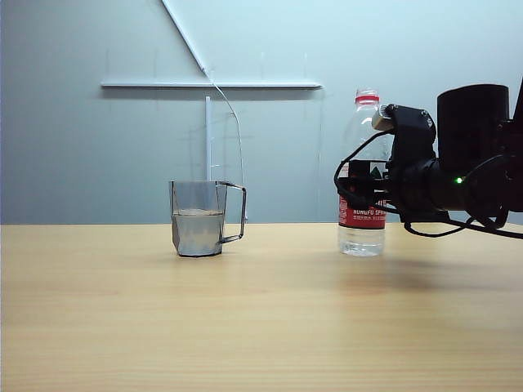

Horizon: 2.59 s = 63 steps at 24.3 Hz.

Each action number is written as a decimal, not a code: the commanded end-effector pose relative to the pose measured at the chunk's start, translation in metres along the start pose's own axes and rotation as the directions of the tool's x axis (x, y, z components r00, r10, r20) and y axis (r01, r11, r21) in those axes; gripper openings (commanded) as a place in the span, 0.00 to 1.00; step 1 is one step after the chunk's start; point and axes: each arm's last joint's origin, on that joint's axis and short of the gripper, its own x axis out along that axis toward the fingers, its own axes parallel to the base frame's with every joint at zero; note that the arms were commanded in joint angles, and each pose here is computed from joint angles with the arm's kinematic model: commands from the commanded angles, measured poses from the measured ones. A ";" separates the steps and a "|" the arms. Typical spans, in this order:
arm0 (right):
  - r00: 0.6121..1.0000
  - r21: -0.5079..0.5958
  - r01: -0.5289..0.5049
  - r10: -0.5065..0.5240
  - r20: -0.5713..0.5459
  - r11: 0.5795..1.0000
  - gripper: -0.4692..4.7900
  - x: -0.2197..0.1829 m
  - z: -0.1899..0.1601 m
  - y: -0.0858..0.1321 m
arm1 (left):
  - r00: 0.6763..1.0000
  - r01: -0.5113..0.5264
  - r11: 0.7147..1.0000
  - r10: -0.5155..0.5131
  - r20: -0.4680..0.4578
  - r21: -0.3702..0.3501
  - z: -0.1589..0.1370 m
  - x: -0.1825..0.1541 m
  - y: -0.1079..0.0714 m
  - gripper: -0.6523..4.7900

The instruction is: Pick up the mineral water bottle on the table and pour water into the mug until it's half full.

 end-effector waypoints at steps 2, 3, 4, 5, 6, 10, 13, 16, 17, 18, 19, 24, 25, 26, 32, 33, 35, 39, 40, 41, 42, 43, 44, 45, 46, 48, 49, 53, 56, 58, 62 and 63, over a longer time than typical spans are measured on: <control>0.998 -0.013 -0.025 0.026 0.055 1.000 0.98 0.001 0.008 0.002 | 1.000 0.001 1.000 -0.001 0.014 -0.004 0.002 0.000 0.000 0.12; 0.998 -0.013 -0.026 0.027 0.063 1.000 1.00 0.001 0.009 0.002 | 1.000 0.001 1.000 -0.001 0.013 -0.004 0.002 0.000 0.000 0.12; 0.997 -0.014 -0.026 0.026 0.067 1.000 1.00 0.000 0.010 0.002 | 1.000 0.001 1.000 -0.001 0.014 -0.004 0.002 0.000 0.000 0.12; 0.997 -0.014 -0.025 0.026 0.069 1.000 1.00 0.000 0.010 0.002 | 1.000 0.001 1.000 -0.001 0.013 -0.004 0.002 0.000 0.000 0.12; 0.997 -0.014 -0.023 0.024 0.068 1.000 1.00 -0.001 0.010 0.002 | 1.000 0.001 1.000 -0.001 0.013 -0.004 0.002 0.000 0.000 0.12; 0.998 -0.013 -0.016 0.017 0.058 1.000 1.00 -0.009 0.008 0.002 | 1.000 0.001 1.000 -0.001 0.014 -0.004 0.002 0.000 0.000 0.12; 0.999 -0.011 -0.014 0.014 0.049 1.000 1.00 -0.018 0.001 0.003 | 1.000 0.001 1.000 -0.001 0.014 -0.004 0.002 0.000 0.000 0.12; 0.998 -0.012 -0.014 0.015 0.058 1.000 1.00 -0.028 -0.003 0.003 | 1.000 0.000 1.000 0.000 0.014 -0.004 0.002 0.000 0.000 0.12; 0.999 -0.010 -0.014 0.015 0.052 1.000 1.00 -0.032 -0.003 0.004 | 1.000 -0.001 1.000 0.001 0.014 -0.004 0.002 0.000 0.000 0.12; 0.999 -0.009 -0.014 0.015 0.042 1.000 1.00 -0.036 -0.004 0.004 | 1.000 -0.001 1.000 0.001 0.014 -0.004 0.002 0.000 0.000 0.12; 0.999 -0.008 -0.014 0.014 0.034 1.000 1.00 -0.040 -0.005 0.005 | 1.000 -0.001 1.000 0.001 0.014 -0.004 0.002 0.000 0.000 0.12; 0.999 -0.006 0.041 -0.041 0.032 0.999 1.00 -0.072 0.005 0.007 | 0.999 -0.032 0.999 0.032 0.013 -0.007 0.002 0.000 0.003 0.12; 0.998 -0.004 0.052 -0.051 0.036 0.999 1.00 -0.078 0.008 0.007 | 0.999 -0.049 0.999 0.049 0.012 -0.008 0.002 0.000 0.005 0.12; 0.998 0.002 0.053 -0.053 0.041 0.999 1.00 -0.085 0.011 0.008 | 0.998 -0.069 0.998 0.069 0.011 -0.010 0.002 0.000 0.007 0.12; 0.994 0.116 -0.010 -0.002 0.105 0.993 0.74 -0.144 0.032 0.016 | 0.968 -0.252 0.967 0.252 0.003 -0.024 0.001 -0.002 0.025 0.12; 0.993 0.122 -0.025 0.011 0.120 0.992 0.52 -0.153 0.034 0.018 | 0.962 -0.274 0.961 0.274 0.002 -0.026 0.001 -0.003 0.027 0.12; 0.987 0.113 -0.050 0.031 0.158 0.992 0.07 -0.175 0.039 0.020 | 0.951 -0.310 0.950 0.310 0.000 -0.029 0.001 -0.003 0.030 0.12; 0.975 0.105 -0.058 0.033 0.221 0.993 0.08 -0.201 0.044 0.023 | 0.948 -0.317 0.948 0.317 0.000 -0.029 0.001 -0.004 0.031 0.12; 0.974 0.104 -0.056 0.032 0.225 0.993 0.08 -0.204 0.044 0.023 | 0.948 -0.317 0.948 0.317 -0.001 -0.029 0.001 -0.004 0.031 0.12; 0.973 0.104 -0.057 0.032 0.227 0.993 0.08 -0.205 0.045 0.023 | 0.948 -0.318 0.948 0.318 -0.001 -0.029 0.001 -0.004 0.031 0.12; 0.972 0.102 -0.057 0.032 0.233 0.993 0.08 -0.206 0.046 0.024 | 0.948 -0.320 0.947 0.320 -0.001 -0.029 0.001 -0.004 0.031 0.12; 0.971 0.102 -0.058 0.033 0.237 0.993 0.08 -0.207 0.047 0.024 | 0.948 -0.320 0.947 0.320 -0.001 -0.029 0.001 -0.004 0.031 0.12; 0.969 0.100 -0.059 0.033 0.244 0.993 0.08 -0.207 0.047 0.024 | 0.948 -0.320 0.947 0.320 -0.001 -0.029 0.001 -0.004 0.031 0.12; 0.969 0.101 -0.060 0.033 0.244 0.993 0.08 -0.207 0.047 0.024 | 0.948 -0.320 0.947 0.320 -0.001 -0.029 0.001 -0.004 0.031 0.12; 0.970 0.101 -0.059 0.033 0.240 0.993 0.08 -0.207 0.047 0.024 | 0.947 -0.320 0.947 0.320 -0.001 -0.029 0.001 -0.004 0.031 0.12; 0.972 0.102 -0.058 0.033 0.232 0.993 0.08 -0.207 0.046 0.024 | 0.948 -0.320 0.947 0.320 -0.001 -0.029 0.001 -0.004 0.031 0.12; 0.975 0.104 -0.056 0.031 0.222 0.993 0.08 -0.206 0.045 0.024 | 0.948 -0.320 0.947 0.320 -0.001 -0.029 0.001 -0.004 0.031 0.12; 0.983 0.109 -0.049 0.029 0.182 0.993 0.08 -0.206 0.041 0.023 | 0.948 -0.320 0.947 0.320 -0.001 -0.029 0.001 -0.004 0.031 0.12; 0.987 0.112 -0.045 0.027 0.159 0.993 0.08 -0.205 0.039 0.023 | 0.948 -0.320 0.947 0.320 -0.001 -0.029 0.001 -0.004 0.031 0.12; 0.990 0.115 -0.042 0.026 0.141 0.992 0.08 -0.205 0.037 0.023 | 0.948 -0.320 0.947 0.320 -0.001 -0.029 0.001 -0.004 0.031 0.12; 0.989 -0.022 0.110 -0.108 0.100 0.994 0.08 -0.206 0.034 0.019 | 0.948 -0.320 0.947 0.320 -0.001 -0.029 0.001 -0.004 0.031 0.12; 0.984 -0.018 0.155 -0.153 0.091 0.988 0.08 -0.208 0.034 0.018 | 0.948 -0.318 0.947 0.319 -0.001 -0.029 0.001 -0.004 0.031 0.12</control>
